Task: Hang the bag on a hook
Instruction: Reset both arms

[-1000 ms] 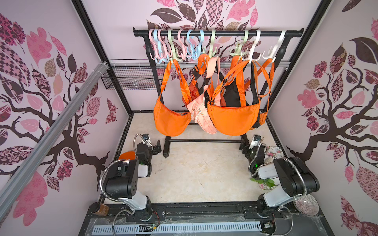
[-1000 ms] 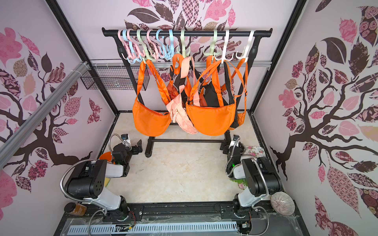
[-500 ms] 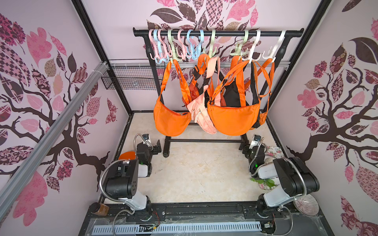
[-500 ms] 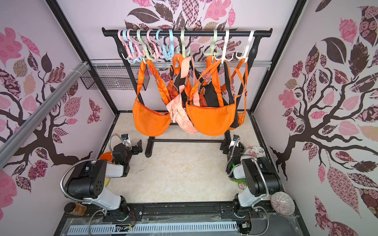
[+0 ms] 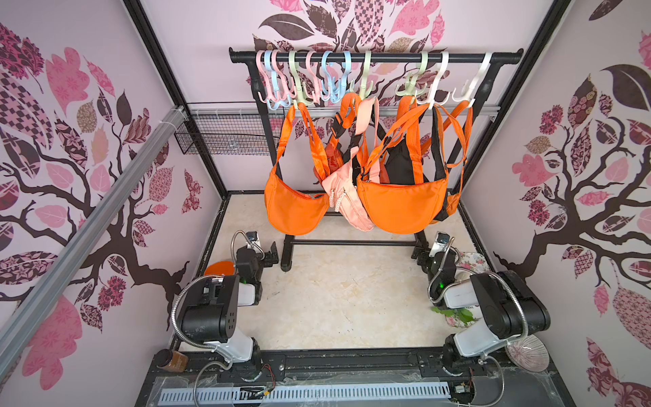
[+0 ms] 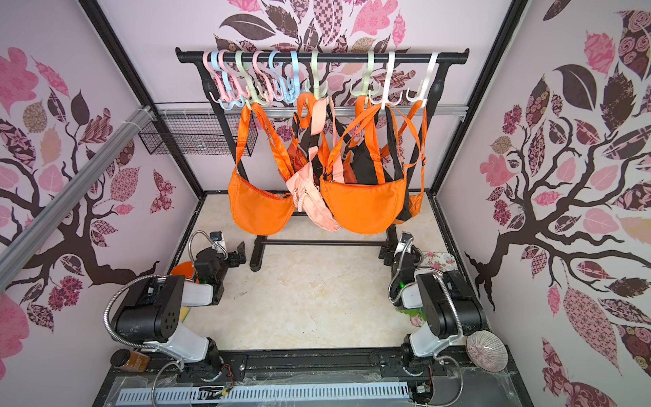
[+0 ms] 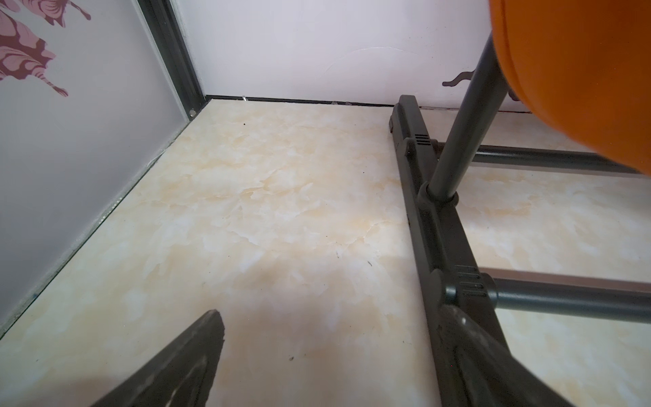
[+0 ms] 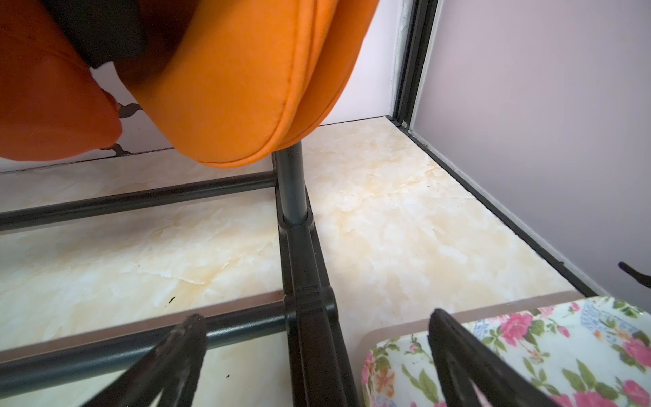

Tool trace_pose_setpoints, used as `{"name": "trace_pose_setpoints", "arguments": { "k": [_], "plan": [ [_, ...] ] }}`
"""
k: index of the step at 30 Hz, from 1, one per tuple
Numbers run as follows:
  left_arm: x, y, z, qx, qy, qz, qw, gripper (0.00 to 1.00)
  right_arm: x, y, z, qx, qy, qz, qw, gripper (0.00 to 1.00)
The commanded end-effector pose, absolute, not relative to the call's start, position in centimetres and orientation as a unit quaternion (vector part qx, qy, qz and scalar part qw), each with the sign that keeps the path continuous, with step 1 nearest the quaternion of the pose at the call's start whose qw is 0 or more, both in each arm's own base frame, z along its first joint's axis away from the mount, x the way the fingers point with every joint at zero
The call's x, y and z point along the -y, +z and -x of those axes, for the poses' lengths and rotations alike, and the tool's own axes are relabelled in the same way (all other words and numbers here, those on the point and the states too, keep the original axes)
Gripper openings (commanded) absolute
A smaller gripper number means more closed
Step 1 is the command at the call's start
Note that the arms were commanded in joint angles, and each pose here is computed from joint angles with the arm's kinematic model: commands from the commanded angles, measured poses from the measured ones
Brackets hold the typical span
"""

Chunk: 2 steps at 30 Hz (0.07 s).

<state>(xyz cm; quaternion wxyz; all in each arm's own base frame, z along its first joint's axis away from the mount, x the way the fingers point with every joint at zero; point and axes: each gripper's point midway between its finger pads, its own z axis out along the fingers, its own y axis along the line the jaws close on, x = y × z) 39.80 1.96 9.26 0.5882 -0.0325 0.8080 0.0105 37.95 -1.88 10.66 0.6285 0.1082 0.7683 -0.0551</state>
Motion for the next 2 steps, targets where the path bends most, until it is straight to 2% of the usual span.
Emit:
{"name": "trace_pose_setpoints", "arguments": {
  "k": [1, 2],
  "plan": [
    [-2.15, 10.44, -40.44, -0.796, 0.011, 0.035, 0.604, 0.98, 1.93, 11.42, -38.06, -0.76, -0.052, -0.11, 0.638, 1.0],
    [-2.2, 10.4, -40.35, -0.796, 0.012, 0.036, 0.604, 0.98, 1.92, 11.39, -38.04, -0.76, -0.052, -0.11, 0.638, 1.0]
  ]
}}
